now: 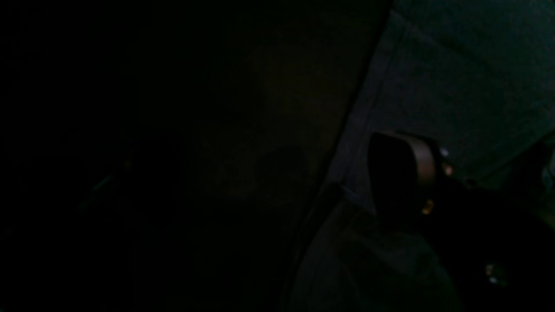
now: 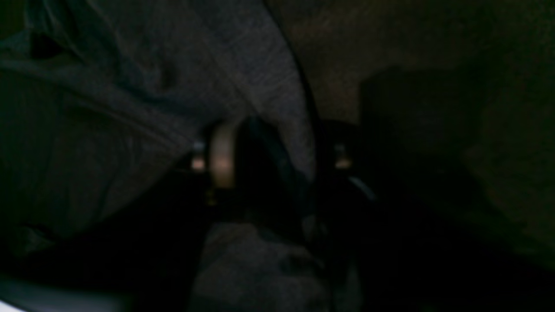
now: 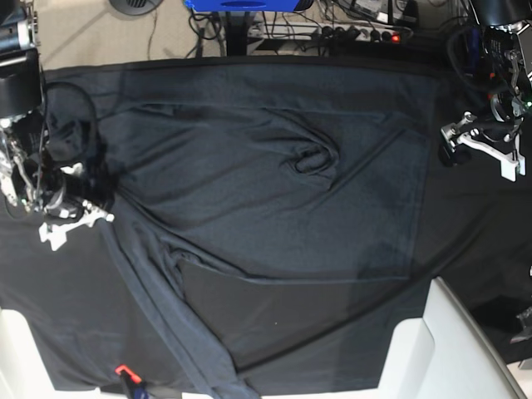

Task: Fold the T-shirt properly
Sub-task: 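Move the left gripper along the shirt's side edge toward the hem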

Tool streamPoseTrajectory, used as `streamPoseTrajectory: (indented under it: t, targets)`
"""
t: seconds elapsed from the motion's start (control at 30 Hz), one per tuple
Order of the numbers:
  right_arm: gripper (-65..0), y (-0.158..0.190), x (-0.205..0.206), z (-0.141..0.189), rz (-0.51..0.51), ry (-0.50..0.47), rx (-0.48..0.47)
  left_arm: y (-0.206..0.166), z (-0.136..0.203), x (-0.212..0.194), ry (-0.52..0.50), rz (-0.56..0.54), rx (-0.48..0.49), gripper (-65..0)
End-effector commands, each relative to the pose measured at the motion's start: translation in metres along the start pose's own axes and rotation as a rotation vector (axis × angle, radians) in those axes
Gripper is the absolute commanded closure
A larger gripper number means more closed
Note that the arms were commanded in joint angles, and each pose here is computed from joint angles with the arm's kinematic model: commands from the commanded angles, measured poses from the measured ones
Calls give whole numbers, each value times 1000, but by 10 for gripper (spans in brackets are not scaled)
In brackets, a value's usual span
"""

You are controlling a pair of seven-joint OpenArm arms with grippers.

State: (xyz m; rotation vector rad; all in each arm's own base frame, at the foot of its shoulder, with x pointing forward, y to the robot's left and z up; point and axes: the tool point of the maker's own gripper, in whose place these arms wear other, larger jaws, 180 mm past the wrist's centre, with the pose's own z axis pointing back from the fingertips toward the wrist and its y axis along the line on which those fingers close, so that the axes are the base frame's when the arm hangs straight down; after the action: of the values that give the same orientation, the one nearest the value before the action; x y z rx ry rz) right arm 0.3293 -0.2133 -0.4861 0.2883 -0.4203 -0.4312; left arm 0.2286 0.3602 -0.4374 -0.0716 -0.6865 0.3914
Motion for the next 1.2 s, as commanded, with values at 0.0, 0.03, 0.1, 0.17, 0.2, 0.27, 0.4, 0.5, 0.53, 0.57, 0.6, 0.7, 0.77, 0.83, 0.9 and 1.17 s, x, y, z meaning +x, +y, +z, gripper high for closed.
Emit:
streamPoseTrajectory:
  t: [0.0,0.03,0.1,0.17,0.2,0.27,0.4,0.5,0.53,0.57,0.6,0.7,0.77,0.83,0.9,1.17]
  targets:
    - [-150,2,19,6,8,-40,9,3,4,17,-44,-14,2,-650]
    - [-110,3,20,7,8,-45,11,3,4,17,-44,-14,2,-650]
    - [-36,4,21,7,9,-47,13,3,4,19,-47,-14,1,-650]
    - [-5,7,28,9,11,-60,19,2,4,23,-55,-16,0,-650]
    - [-3,9,30,9,11,-64,22,2,4,24,-56,-18,1,-650]
    - [-2,12,36,12,20,-78,29,1,2,32,-63,-44,10,-650]
    - [-2,34,50,24,60,-130,72,-11,-16,36,-16,-191,51,-650]
    - [-2,39,53,27,69,-137,82,-18,-31,39,8,-207,53,-650]
    - [-2,40,53,27,72,-136,83,-19,-36,40,12,-196,51,-650]
    - [-2,40,53,27,72,-136,83,-19,-39,44,11,-182,50,-650]
    - [-2,40,53,27,72,-136,83,-20,-43,47,12,-169,48,-650]
    - [-2,40,55,27,74,-141,82,-22,-52,62,1,-139,44,-650]
    - [-2,35,59,30,77,-149,73,-25,-57,74,-8,-121,39,-650]
    - [-2,33,60,30,78,-151,70,-38,-65,82,1,-148,20,-650]
    - [-2,33,60,31,77,-153,69,-51,-73,90,16,-191,2,-650]
    - [-2,32,61,31,78,-155,69,-85,-120,93,96,-145,-31,-650]
